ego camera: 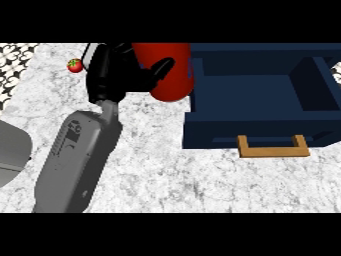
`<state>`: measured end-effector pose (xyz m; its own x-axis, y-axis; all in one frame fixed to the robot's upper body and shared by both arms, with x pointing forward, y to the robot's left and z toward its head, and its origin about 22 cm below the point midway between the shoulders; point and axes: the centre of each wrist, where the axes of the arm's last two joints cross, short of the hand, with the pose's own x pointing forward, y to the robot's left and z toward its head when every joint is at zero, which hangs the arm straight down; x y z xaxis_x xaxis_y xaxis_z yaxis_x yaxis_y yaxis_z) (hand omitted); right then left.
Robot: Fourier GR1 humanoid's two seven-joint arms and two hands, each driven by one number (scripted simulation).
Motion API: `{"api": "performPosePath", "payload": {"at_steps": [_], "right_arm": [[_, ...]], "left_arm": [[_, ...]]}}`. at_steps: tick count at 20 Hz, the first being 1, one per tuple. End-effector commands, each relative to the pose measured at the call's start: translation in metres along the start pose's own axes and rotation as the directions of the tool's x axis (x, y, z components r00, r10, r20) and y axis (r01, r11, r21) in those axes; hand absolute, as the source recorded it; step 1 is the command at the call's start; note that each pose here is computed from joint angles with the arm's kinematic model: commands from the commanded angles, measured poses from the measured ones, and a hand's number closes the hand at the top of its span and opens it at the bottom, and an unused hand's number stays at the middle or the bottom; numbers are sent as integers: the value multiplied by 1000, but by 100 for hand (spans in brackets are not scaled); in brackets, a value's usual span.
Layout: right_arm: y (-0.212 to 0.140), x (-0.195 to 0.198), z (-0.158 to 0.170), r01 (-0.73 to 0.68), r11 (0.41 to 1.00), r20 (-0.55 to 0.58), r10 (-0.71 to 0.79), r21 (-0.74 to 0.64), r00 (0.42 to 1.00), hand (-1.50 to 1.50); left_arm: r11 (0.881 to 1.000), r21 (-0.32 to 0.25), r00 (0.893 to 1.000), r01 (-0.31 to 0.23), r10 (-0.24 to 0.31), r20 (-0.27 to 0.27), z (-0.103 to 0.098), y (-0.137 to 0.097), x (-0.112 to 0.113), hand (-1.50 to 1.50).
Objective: Pick up the can, place it into the drawer and close the drawer
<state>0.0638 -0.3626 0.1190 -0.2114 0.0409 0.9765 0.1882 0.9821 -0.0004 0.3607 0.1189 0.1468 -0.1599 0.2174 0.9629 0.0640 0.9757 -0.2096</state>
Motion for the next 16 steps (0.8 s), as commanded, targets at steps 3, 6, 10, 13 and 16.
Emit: {"api": "performPosePath", "payload": {"at_steps": [3, 6, 10, 13, 16], "right_arm": [[3, -6, 4, 23, 1000, -9, -23, 5, 1000, -150], [-7, -1, -10, 10, 1000, 4, -10, 12, 1000, -150], [-17, -8, 1, 23, 1000, -5, -23, 6, 1000, -150], [2, -12, -9, 19, 1000, 10, -19, 20, 1000, -150], [11, -8, -5, 19, 1000, 6, -19, 8, 1000, -150]], "left_arm": [[1000, -2, 1000, 20, -20, 7, -32, -47, 25, 150], [1000, 6, 1000, 28, -28, 8, -36, -59, 11, 150], [999, 6, 999, 50, -50, 15, -44, -78, 26, 150], [999, -18, 999, 40, -40, 12, -60, -81, 29, 150], [998, -35, 998, 59, -59, -13, -62, -96, 36, 150]]}}
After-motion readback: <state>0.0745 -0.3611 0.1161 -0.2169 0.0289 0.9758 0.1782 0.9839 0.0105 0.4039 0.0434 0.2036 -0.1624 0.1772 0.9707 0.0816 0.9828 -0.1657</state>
